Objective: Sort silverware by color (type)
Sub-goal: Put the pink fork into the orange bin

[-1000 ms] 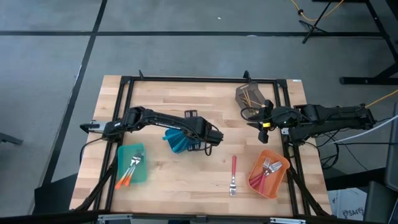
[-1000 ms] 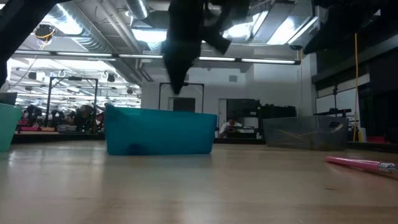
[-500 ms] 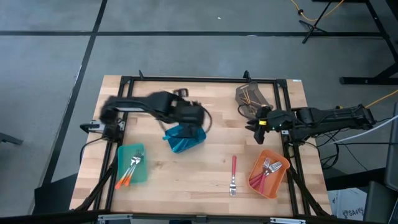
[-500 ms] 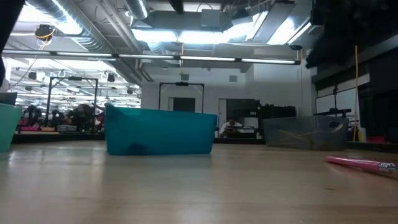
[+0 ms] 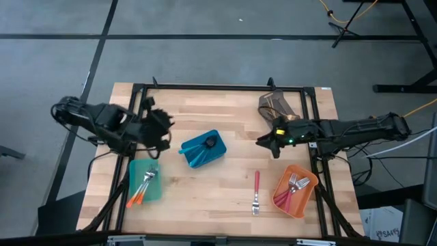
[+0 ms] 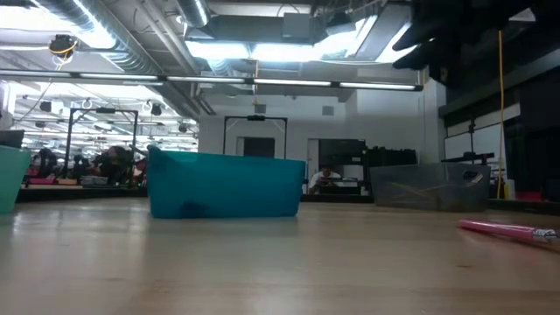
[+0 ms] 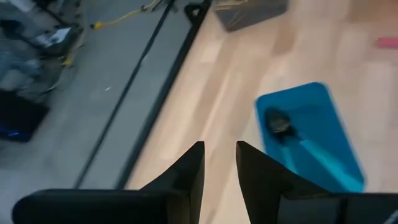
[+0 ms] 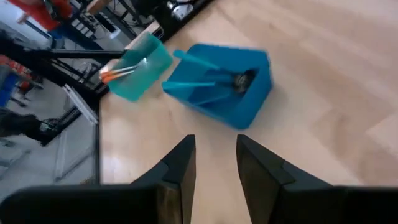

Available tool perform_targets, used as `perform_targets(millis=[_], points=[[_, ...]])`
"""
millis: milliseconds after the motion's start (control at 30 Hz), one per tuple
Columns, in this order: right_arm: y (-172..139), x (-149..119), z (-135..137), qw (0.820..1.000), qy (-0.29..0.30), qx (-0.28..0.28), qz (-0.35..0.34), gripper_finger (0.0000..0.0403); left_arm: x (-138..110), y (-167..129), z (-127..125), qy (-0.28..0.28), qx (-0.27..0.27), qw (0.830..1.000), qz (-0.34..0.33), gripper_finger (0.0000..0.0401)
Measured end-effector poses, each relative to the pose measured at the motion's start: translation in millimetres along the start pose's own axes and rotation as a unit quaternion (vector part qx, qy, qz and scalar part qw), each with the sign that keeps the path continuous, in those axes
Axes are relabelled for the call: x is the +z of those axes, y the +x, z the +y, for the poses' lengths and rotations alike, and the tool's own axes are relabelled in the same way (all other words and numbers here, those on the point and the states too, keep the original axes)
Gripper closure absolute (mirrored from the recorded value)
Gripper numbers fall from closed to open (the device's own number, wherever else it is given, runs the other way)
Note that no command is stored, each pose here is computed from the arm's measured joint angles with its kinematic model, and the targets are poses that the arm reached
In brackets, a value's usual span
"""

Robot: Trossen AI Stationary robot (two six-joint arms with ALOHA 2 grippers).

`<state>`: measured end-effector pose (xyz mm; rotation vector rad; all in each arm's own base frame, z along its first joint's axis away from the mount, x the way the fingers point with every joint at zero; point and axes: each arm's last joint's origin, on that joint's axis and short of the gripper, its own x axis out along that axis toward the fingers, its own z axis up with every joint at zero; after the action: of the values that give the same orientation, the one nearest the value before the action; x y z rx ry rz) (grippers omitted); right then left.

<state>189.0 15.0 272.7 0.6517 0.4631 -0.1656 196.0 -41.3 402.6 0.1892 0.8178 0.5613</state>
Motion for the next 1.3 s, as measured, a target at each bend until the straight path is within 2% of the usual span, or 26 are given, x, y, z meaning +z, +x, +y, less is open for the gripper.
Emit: perform_targets(millis=[133,267,467,600,800,967,1133,1300], points=[[15,-3,7,0.999,0.042,0.000,0.034,0.0299,-41,8,-9,-0.015,-0.037,0.998,-0.043,0.0316],[26,-2,26,0.996,0.064,-0.010,0.059,0.0299,-76,23,-19,-0.028,-0.063,0.995,-0.074,0.0316],[40,-3,56,0.989,0.107,-0.059,0.087,0.0299,-112,49,-36,-0.041,-0.082,0.991,-0.097,0.0316],[49,-8,76,0.976,0.153,-0.095,0.118,0.0299,-130,63,-47,-0.049,-0.084,0.989,-0.114,0.0316],[60,-16,108,0.949,0.208,-0.165,0.167,0.0299,-146,76,-60,-0.035,-0.087,0.986,-0.140,0.0316],[71,-26,126,0.916,0.251,-0.239,0.201,0.0299,-150,78,-64,-0.033,-0.094,0.984,-0.146,0.0316],[90,-46,135,0.884,0.275,-0.289,0.245,0.0299,-150,76,-65,-0.031,-0.100,0.983,-0.150,0.0316],[110,-68,132,0.857,0.282,-0.333,0.274,0.0299,-149,75,-66,-0.033,-0.102,0.982,-0.152,0.0316]])
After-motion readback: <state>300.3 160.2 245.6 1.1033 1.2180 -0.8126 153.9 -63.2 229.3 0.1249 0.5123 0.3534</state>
